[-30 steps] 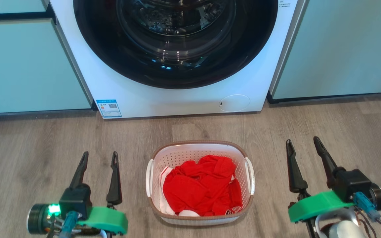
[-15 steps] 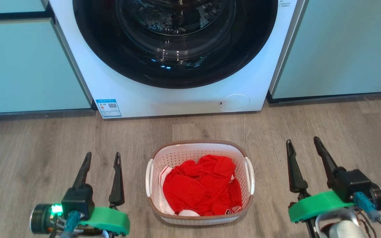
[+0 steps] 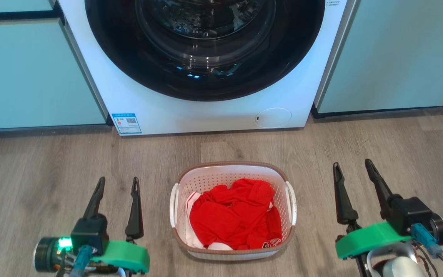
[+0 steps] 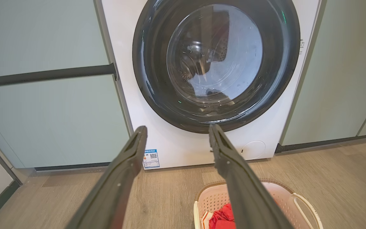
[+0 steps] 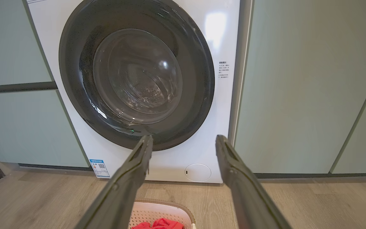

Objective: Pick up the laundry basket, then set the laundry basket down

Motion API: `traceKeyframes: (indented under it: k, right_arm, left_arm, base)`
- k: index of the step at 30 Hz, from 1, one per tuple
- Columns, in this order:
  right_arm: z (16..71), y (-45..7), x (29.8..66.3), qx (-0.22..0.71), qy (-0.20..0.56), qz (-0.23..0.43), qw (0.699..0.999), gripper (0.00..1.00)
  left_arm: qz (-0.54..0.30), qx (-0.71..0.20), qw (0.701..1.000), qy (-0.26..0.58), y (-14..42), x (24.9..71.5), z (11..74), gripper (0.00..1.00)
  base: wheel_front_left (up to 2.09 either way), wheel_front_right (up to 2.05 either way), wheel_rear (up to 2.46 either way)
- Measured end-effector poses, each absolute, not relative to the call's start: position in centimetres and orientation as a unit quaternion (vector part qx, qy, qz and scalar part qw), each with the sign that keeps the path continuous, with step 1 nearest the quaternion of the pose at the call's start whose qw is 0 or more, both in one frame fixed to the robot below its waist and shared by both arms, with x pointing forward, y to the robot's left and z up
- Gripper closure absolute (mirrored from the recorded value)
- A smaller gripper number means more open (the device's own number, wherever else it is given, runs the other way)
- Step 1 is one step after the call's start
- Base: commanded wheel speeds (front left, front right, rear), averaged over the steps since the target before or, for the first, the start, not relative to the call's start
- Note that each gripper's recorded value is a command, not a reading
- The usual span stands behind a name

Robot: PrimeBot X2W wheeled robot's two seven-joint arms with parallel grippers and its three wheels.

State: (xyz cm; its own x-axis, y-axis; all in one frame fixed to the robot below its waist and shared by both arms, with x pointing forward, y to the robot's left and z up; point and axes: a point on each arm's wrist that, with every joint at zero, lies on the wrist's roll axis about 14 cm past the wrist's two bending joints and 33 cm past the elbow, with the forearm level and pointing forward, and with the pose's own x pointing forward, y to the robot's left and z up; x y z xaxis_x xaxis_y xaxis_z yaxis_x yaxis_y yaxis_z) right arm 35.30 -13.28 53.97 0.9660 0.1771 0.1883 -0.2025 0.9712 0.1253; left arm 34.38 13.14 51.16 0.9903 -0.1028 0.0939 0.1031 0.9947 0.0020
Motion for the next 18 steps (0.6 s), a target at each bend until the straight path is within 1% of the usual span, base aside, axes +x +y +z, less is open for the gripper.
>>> traceKeyframes:
  k: [12,17,18]
  right_arm:
    - [53.0,-13.2,35.9,0.073,-0.073,0.096,0.99,0.0]
    - [52.0,-13.1,37.2,0.073,-0.058,0.097,0.991,0.0]
    - [52.2,-13.0,38.4,0.072,-0.062,0.098,0.991,0.0]
  left_arm:
    - [-0.052,-0.007,0.998,-0.032,13.0,34.8,50.2,0.0]
    - [-0.057,-0.005,0.998,-0.021,12.8,36.1,49.5,0.0]
    - [-0.058,-0.006,0.998,-0.019,12.7,37.2,49.3,0.0]
  base:
    - [0.0,0.0,0.0]
    - [0.0,0.0,0.0]
    - [0.0,0.0,0.0]
